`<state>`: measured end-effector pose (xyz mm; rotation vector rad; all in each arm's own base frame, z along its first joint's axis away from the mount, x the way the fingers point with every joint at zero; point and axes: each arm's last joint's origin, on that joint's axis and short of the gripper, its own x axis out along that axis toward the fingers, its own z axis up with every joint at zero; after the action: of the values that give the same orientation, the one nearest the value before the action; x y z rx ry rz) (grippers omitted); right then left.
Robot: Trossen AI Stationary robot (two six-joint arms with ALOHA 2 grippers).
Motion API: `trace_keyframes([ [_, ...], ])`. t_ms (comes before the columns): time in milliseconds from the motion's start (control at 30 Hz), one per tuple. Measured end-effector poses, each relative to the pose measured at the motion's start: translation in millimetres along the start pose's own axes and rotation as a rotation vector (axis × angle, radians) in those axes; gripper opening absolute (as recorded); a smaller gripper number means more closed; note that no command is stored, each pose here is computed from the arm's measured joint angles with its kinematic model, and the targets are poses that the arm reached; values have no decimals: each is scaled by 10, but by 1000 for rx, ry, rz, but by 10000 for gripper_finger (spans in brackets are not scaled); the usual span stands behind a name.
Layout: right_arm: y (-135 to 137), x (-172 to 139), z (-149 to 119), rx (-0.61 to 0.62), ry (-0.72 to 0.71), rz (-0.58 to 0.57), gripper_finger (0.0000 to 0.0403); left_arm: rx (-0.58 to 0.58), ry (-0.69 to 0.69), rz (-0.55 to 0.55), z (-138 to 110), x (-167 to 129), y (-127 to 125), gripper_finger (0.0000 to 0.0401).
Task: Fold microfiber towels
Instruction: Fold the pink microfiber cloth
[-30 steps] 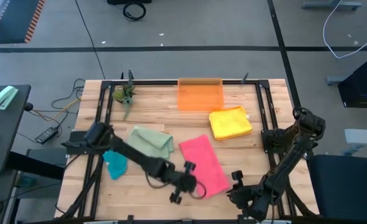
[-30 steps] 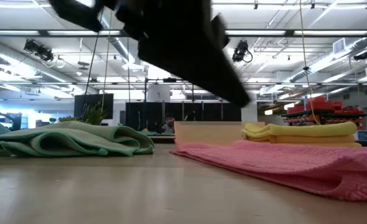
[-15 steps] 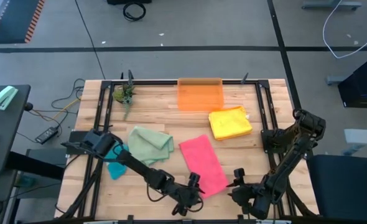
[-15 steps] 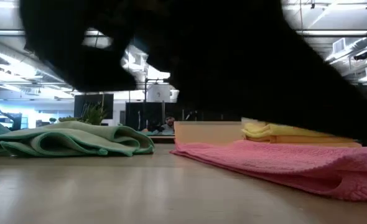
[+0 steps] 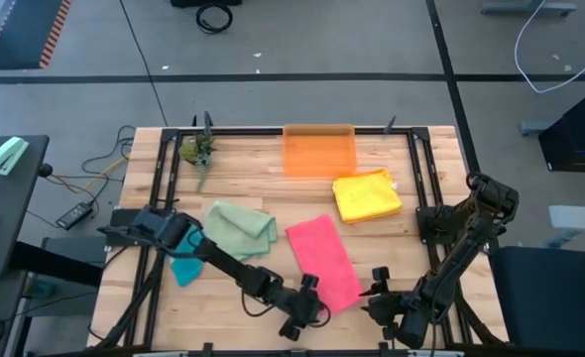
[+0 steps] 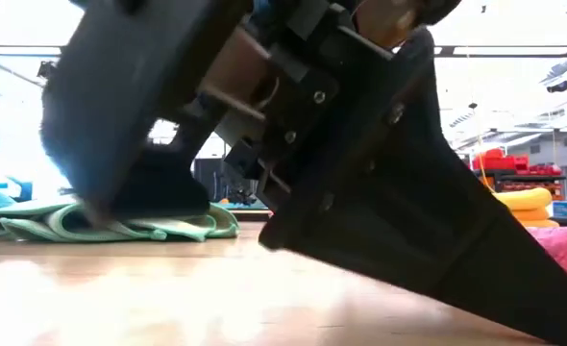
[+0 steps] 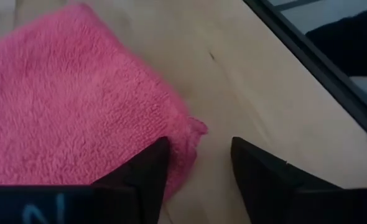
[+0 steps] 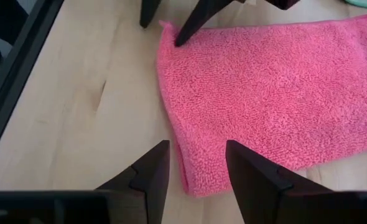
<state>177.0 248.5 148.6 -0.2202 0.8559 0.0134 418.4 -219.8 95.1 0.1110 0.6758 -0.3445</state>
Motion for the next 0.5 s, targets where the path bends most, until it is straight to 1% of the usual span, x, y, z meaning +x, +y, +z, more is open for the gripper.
trace_keyframes([
  [100, 2, -1, 0, 12, -1, 1, 165, -25, 49, -36, -15, -25, 25, 169],
  [233, 40, 20, 44, 36, -33, 37, 165, -24, 115, -31, -59, -54, 28, 167],
  [333, 124, 104, 69, -65, -73, 78, 165, -25, 143, -28, -58, -89, 31, 168],
  [400, 145, 160, 65, -137, -78, 81, 165, -36, 175, -26, -75, -110, 34, 168],
  [500, 117, 223, 75, -150, -68, 64, 165, -68, 234, -29, -97, -160, 23, 164],
])
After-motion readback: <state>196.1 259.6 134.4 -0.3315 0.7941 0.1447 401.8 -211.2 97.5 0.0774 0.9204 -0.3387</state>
